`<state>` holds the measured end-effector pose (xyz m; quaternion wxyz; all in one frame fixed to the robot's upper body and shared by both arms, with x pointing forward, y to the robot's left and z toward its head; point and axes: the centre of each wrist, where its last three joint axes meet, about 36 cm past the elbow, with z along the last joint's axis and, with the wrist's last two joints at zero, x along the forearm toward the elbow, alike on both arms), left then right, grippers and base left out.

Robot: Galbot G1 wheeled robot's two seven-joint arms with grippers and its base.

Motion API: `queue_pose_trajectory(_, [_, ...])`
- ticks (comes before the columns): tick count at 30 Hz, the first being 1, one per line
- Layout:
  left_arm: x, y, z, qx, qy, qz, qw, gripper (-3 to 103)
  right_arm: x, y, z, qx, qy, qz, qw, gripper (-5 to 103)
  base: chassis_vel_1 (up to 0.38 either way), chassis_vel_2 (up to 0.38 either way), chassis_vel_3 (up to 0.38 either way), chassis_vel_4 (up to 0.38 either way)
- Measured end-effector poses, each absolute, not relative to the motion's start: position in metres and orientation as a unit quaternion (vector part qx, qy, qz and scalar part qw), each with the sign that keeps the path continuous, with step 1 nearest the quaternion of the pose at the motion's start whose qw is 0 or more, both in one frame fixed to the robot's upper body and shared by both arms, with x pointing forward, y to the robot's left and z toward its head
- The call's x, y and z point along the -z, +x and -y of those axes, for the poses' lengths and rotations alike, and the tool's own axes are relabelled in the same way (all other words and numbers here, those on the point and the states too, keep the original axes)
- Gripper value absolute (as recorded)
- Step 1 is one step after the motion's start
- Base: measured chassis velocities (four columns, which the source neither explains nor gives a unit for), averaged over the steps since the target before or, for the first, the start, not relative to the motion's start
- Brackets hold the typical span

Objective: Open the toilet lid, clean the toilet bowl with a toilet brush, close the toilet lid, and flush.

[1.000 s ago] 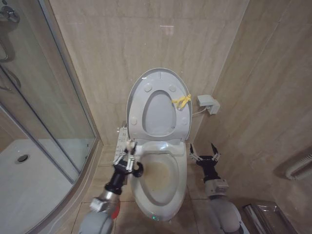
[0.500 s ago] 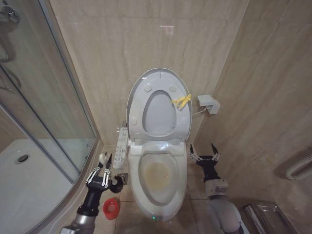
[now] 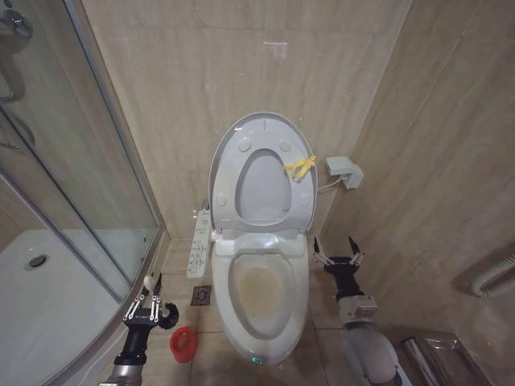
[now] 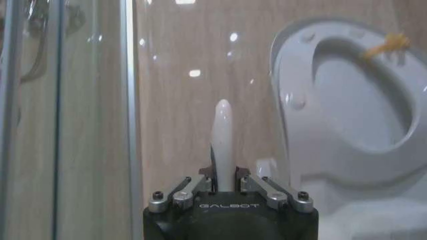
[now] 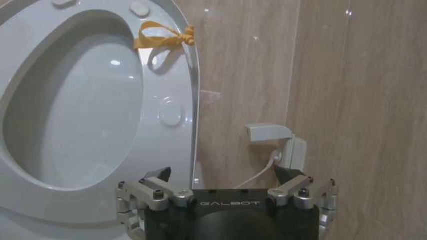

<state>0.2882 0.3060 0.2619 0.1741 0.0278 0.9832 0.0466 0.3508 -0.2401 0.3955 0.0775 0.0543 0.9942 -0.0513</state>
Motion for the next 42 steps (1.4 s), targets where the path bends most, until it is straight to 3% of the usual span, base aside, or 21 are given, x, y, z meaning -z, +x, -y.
queue_pose_trajectory(20, [-0.163,0.312,-0.302,-0.012,0.038,-0.995,0.092,19,-0.396,0.351,0.24,0.051,0.054,-0.994,0.077,100,0.0,0.0,0.0,0.0])
queue_pose_trajectory(42, [-0.125,0.345,-0.311,-0.024,0.046,-0.997,0.051,19,-0.396,0.351,0.24,0.051,0.054,-0.994,0.077,100,0.0,0.0,0.0,0.0])
